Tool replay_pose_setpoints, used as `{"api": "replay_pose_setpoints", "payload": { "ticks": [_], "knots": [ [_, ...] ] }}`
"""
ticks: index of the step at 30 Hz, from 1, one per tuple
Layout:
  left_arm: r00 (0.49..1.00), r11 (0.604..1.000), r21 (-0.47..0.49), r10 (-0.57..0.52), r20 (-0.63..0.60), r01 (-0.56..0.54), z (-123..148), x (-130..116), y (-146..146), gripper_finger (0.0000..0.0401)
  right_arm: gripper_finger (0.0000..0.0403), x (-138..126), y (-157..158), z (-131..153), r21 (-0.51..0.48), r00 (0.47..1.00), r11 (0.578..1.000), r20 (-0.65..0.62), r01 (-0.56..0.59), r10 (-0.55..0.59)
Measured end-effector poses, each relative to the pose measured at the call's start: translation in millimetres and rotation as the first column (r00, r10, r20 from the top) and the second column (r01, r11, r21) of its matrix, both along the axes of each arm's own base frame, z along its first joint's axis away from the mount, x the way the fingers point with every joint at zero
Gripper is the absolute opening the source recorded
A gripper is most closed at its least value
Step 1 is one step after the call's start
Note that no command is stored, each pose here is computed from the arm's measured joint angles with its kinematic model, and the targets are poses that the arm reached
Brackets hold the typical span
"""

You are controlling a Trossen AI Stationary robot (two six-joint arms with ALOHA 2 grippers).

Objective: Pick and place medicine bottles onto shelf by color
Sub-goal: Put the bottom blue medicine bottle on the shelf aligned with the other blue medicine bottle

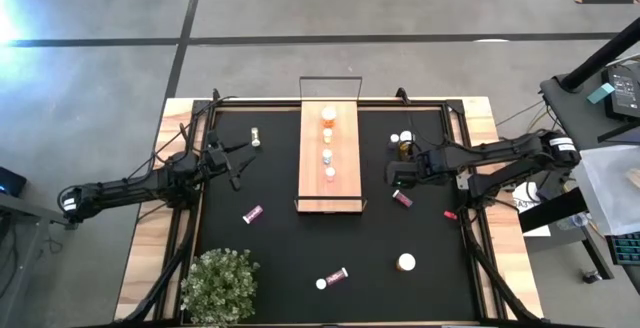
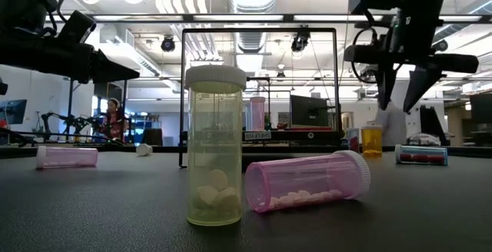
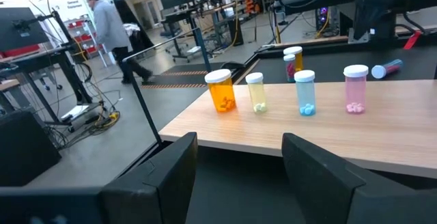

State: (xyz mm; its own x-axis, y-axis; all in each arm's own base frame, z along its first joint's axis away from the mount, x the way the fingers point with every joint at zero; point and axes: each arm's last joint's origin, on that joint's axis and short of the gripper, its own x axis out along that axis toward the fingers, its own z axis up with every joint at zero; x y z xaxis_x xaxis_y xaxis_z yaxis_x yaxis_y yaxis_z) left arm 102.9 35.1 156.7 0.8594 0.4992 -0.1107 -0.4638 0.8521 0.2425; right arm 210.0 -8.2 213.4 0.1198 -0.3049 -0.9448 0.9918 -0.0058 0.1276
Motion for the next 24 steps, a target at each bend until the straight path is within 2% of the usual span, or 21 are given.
{"api": "replay_pose_setpoints", "payload": {
  "ticks": [8, 15, 19, 24],
  "knots": [
    [1.0, 1.0, 0.0, 0.0, 0.0, 0.0, 0.0, 0.0, 0.0, 0.0199, 0.0158, 6.6, 2.0, -13.3, 0.08, 0.985, 0.987, -0.09, -0.139, 0.146],
    [1.0, 1.0, 0.0, 0.0, 0.0, 0.0, 0.0, 0.0, 0.0, 0.0199, 0.0144, 18.0, 5.5, -34.6, 0.213, 0.919, 0.922, -0.164, -0.323, 0.359],
    [1.0, 1.0, 0.0, 0.0, 0.0, 0.0, 0.0, 0.0, 0.0, 0.0199, 0.0144, 20.5, 6.9, -42.4, 0.267, 0.907, 0.907, -0.183, -0.325, 0.379],
    [1.0, 1.0, 0.0, 0.0, 0.0, 0.0, 0.0, 0.0, 0.0, 0.0199, 0.0144, 21.9, 10.6, -45.9, 0.346, 0.89, 0.867, -0.154, -0.359, 0.43]
  ]
}}
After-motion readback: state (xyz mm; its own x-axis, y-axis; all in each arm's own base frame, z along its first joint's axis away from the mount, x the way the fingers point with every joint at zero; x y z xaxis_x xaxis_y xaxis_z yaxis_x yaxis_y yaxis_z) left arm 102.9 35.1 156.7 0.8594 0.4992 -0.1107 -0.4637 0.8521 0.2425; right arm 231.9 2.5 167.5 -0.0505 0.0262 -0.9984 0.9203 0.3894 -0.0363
